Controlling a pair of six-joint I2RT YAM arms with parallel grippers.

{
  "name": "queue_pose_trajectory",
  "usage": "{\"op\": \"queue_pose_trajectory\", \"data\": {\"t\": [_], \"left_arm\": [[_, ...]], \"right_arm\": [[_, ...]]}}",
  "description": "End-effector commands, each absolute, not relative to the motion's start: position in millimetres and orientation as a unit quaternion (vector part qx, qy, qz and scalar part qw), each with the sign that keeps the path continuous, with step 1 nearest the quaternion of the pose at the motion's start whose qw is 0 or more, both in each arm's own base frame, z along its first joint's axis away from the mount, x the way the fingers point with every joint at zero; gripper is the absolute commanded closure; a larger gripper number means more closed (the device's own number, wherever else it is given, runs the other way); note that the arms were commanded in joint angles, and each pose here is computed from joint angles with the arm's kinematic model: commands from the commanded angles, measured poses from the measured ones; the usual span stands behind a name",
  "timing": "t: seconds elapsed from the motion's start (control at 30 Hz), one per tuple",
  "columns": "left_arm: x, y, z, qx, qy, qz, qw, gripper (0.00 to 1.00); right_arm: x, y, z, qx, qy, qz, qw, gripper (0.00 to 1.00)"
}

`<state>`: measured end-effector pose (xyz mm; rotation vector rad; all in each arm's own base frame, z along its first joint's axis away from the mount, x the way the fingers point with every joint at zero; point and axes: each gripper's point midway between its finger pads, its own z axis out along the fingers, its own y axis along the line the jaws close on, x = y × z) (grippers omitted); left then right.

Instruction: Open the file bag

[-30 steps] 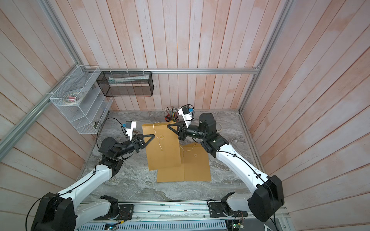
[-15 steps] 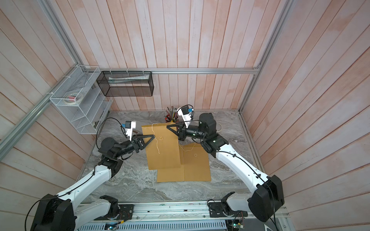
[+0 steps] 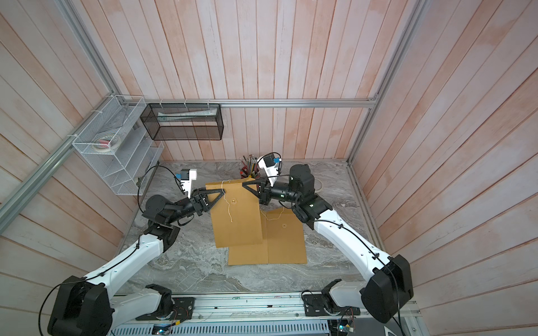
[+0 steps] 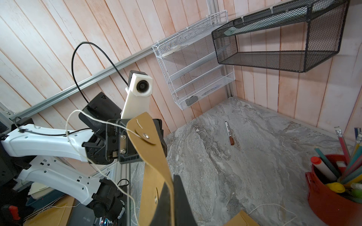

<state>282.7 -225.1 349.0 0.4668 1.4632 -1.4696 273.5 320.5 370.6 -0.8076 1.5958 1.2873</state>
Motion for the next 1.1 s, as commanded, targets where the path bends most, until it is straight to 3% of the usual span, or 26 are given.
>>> {"op": "queue_pose_trajectory", "data": {"t": [0.0,0.63,1.07], "left_arm": [[276,-226,374,0.216,0.572,-0.607,0.507,0.74],[279,-225,388,0.223,0.563,-0.603,0.519,0.79],[282,-218,386,0.214,0.571,-0.593,0.526,0.74]], "right_arm": [[272,322,375,-0.336,0.638,0.519,0.459,1.0],[275,323,367,-0.334,0.646,0.517,0.452,1.0],[274,322,369,-0.334,0.646,0.515,0.454,1.0]]}}
